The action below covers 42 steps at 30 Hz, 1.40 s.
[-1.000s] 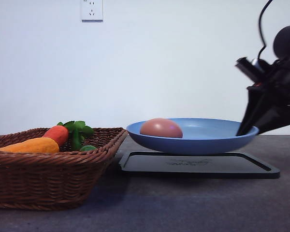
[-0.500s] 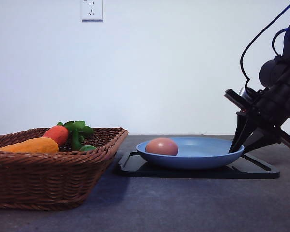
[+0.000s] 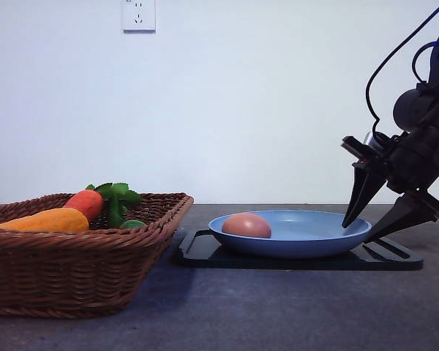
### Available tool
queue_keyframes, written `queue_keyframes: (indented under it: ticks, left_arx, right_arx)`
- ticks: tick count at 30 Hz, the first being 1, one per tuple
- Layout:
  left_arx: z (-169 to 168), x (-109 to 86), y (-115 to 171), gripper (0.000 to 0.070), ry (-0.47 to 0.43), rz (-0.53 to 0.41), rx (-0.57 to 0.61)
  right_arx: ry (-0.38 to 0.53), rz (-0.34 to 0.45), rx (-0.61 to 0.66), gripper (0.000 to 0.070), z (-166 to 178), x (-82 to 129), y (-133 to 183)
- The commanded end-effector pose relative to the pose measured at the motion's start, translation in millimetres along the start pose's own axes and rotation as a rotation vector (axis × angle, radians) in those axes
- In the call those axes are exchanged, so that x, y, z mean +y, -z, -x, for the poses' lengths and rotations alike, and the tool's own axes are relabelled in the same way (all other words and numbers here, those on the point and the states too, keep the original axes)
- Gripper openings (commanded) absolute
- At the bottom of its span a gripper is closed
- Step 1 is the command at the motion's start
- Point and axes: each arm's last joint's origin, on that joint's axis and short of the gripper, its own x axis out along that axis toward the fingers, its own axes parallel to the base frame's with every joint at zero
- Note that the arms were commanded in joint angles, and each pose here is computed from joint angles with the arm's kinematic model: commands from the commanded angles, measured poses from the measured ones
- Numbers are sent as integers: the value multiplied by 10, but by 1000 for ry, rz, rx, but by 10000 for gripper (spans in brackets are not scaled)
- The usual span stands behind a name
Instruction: Transfer egg from basket to plate and serve
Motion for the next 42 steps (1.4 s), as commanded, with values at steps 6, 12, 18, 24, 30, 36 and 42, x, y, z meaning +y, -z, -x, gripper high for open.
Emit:
queue_keyframes:
  ticks: [6, 12, 18, 24, 30, 36, 42]
  left_arx:
    - [-151, 62, -111, 313, -282, -11, -19]
    - [-446, 217, -154, 8, -534, -9, 58]
    - [-822, 513, -130, 0, -629, -18, 211]
    - [-1016, 964, 54, 0, -622, 119, 208]
    - [-946, 1204, 458, 0, -605, 220, 102]
    - [-824, 1203, 979, 0, -643, 305, -88]
    - [-728, 1051, 1383, 0, -648, 336, -254]
  right_arx:
    - [13, 52, -63, 190, 466, 109, 6]
    - [110, 167, -126, 6, 927, 439, 251]
    - [207, 364, -262, 0, 1240, 982, 687]
    - [271, 535, -413, 0, 1355, 1278, 1200]
    - [304, 649, -594, 0, 1265, 1230, 1668]
    - [269, 699, -734, 0, 990, 956, 1960]
    - [198, 709, -861, 0, 706, 683, 2121]
